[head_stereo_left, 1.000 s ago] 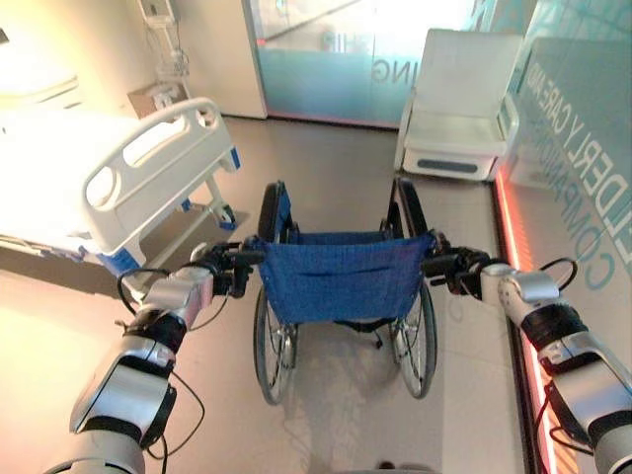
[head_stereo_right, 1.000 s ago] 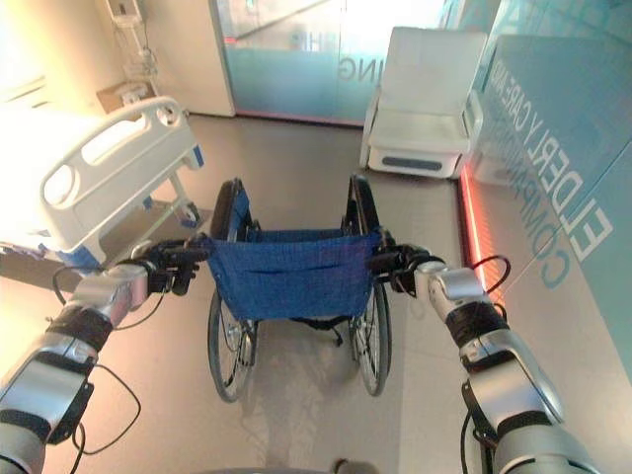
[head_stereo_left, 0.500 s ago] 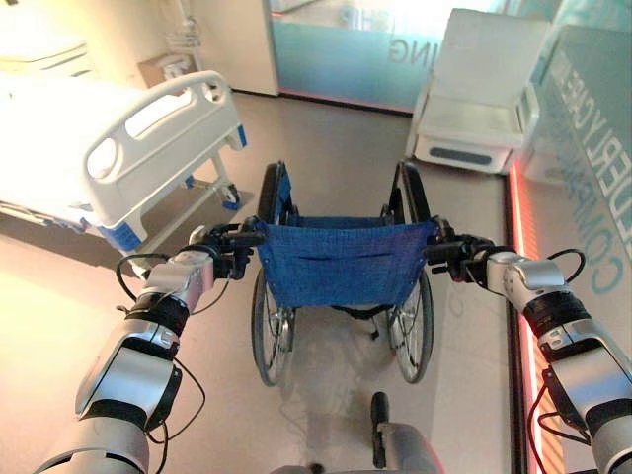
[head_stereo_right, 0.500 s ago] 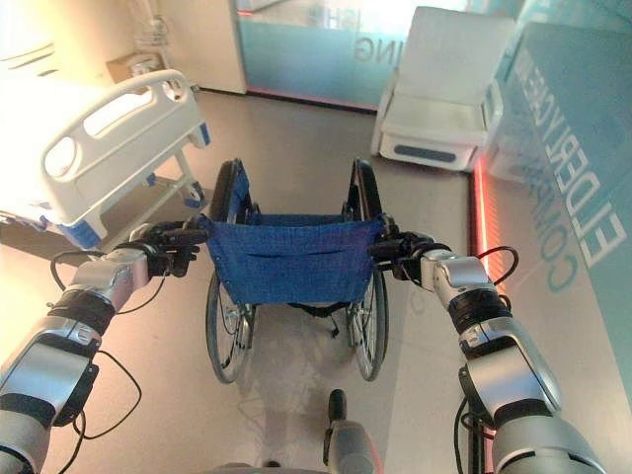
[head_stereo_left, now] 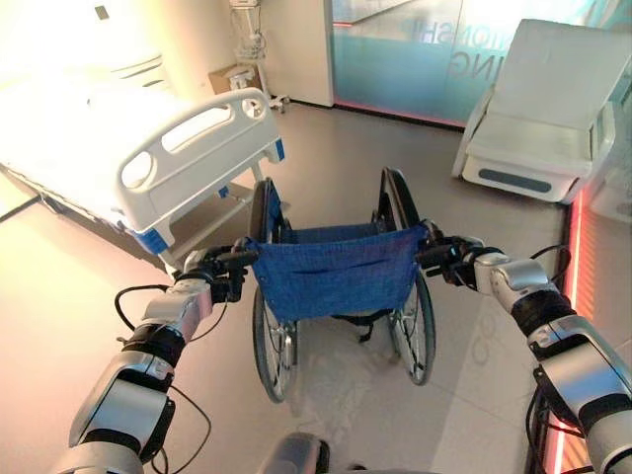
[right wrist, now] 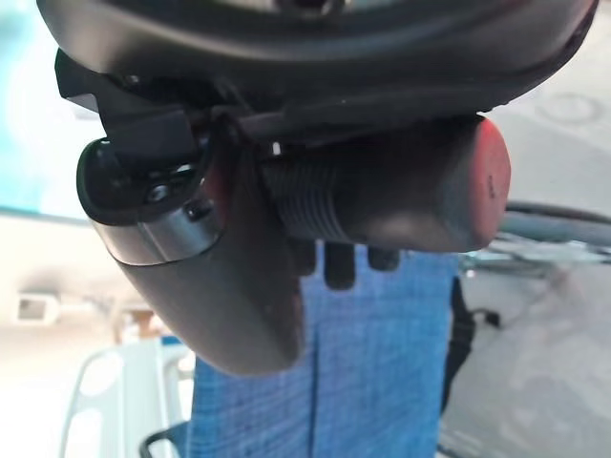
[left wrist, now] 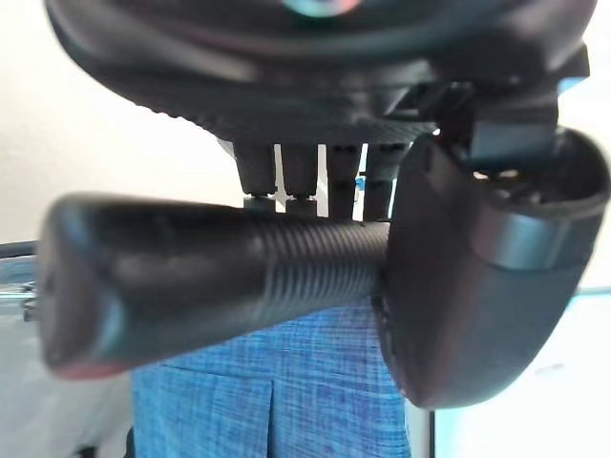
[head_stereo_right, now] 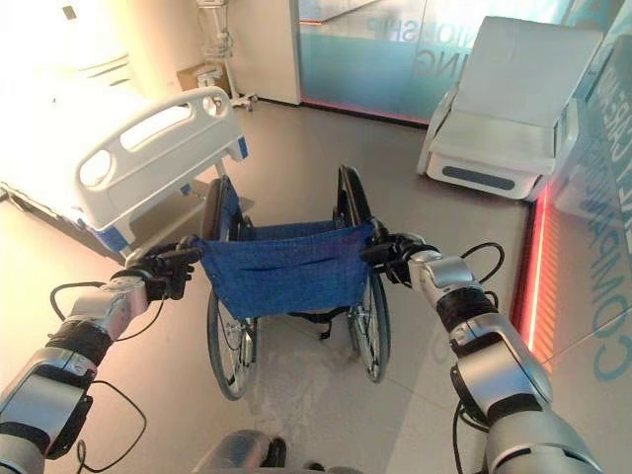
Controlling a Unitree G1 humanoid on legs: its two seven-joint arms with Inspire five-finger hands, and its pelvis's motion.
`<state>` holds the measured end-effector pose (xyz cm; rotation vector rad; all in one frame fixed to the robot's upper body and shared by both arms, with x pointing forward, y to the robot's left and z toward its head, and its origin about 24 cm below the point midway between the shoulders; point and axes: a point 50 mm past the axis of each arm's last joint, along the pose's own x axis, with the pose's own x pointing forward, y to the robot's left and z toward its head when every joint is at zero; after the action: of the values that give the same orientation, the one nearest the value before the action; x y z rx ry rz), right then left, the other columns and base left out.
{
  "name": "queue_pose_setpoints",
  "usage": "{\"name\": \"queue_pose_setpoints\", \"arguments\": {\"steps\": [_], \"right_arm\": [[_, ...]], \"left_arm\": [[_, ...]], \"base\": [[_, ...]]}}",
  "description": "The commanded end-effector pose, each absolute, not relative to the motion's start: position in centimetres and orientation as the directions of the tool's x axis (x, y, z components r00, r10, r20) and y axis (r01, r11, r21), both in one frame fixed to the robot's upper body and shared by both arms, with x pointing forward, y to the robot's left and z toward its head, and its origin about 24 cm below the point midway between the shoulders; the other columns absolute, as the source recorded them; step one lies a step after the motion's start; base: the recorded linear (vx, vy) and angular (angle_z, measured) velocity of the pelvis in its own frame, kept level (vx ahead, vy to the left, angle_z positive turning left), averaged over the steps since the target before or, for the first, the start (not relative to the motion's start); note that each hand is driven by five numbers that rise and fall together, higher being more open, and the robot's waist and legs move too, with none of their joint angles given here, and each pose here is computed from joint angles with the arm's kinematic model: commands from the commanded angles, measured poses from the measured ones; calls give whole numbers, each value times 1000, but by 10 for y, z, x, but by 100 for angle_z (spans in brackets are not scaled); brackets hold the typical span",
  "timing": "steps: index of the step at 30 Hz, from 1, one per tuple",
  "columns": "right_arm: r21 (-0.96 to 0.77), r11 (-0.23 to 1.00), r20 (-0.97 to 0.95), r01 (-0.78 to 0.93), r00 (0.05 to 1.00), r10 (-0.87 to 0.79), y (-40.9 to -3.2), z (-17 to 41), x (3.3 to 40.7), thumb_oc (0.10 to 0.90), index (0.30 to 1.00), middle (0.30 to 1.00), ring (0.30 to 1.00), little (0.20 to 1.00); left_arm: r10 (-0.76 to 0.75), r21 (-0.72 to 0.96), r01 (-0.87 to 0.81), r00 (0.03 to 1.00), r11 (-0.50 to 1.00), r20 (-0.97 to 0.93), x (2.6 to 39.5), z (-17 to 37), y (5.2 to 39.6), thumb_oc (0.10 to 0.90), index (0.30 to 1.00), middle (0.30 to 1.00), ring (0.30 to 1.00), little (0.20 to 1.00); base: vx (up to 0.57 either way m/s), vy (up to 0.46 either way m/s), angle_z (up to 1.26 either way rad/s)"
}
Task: Push the wheelchair next to the bed
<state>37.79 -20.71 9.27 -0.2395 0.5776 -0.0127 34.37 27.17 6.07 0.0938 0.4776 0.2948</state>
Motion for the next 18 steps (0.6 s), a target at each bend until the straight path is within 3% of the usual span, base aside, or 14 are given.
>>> {"name": "queue_pose_setpoints", "arguments": {"steps": [1,7,18], "right_arm": [[-126,981,-360,-147,928,93,-182,128,388,400,300,300,300,300],[-119,977,-387,-175,915,116,-185,110,385,400,300,300,300,300],[-77,989,-426,-123,901,79,-178,82,373,400,300,300,300,300]], "left_arm": [[115,20,-115,931,993,-346,363,89,245,400,300,300,300,300],[143,21,-146,922,989,-361,364,92,253,400,300,300,300,300],[138,109,-106,927,988,-349,380,93,224,400,300,300,300,300]], "base": [[658,215,-10],[475,248,-24],[381,267,-5]]}}
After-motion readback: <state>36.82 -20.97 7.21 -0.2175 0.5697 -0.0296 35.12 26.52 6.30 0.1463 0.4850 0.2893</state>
